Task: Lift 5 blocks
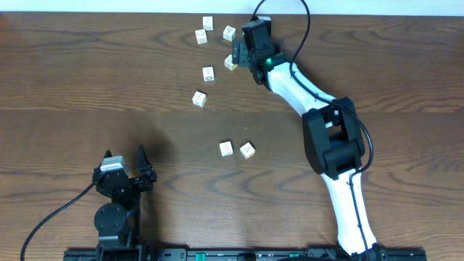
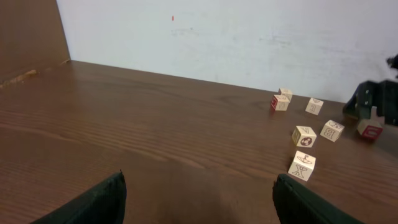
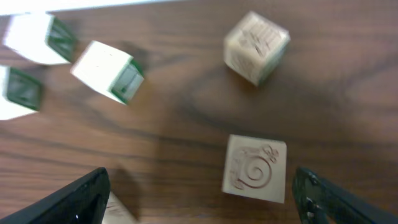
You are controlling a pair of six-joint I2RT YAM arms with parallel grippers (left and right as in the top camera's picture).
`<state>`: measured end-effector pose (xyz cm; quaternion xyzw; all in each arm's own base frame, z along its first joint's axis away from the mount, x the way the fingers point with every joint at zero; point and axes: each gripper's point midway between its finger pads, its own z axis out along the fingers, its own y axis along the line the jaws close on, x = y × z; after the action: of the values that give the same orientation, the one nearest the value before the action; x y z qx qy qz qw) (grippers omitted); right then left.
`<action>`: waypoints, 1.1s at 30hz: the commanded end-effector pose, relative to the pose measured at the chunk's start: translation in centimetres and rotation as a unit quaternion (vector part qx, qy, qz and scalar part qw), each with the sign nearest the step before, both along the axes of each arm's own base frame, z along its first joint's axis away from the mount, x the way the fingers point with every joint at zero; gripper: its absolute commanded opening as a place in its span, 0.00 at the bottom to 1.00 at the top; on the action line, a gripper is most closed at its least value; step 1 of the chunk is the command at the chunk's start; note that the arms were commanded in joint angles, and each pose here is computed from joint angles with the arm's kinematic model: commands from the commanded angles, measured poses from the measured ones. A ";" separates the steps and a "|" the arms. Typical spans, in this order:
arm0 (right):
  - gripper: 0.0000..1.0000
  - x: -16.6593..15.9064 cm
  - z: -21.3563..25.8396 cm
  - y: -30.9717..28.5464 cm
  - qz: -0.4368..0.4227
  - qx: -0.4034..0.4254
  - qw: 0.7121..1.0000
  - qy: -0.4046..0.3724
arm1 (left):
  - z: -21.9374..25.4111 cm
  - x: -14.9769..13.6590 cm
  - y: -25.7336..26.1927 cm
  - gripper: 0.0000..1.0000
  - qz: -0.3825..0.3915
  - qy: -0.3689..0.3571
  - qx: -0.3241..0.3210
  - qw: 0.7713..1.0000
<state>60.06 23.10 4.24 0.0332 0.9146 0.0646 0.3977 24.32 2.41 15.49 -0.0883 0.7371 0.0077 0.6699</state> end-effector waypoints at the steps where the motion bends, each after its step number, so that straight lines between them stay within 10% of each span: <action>1: 0.90 1.0 -1.1 -2.0 -0.049 0.012 0.999 0.001 | -1.7 -0.1 0.1 0.76 0.003 0.024 -0.001 1.000; 5: 0.88 1.3 -1.2 -3.8 -0.073 -0.006 0.997 -0.002 | -1.7 -0.1 0.1 0.76 0.003 0.024 -0.001 1.000; 15: 0.38 1.4 -1.7 -6.0 -0.089 -0.013 0.996 0.012 | -1.7 -0.1 0.1 0.76 0.003 0.024 -0.001 1.000; 33: 0.01 -1.1 3.0 -3.2 0.002 -0.022 0.999 0.036 | -1.7 -0.1 0.1 0.76 0.003 0.024 -0.001 1.000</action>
<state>59.28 18.67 1.92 0.0595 0.9373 0.0312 0.3419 24.31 2.41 15.50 -0.0883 0.7370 0.0077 0.6700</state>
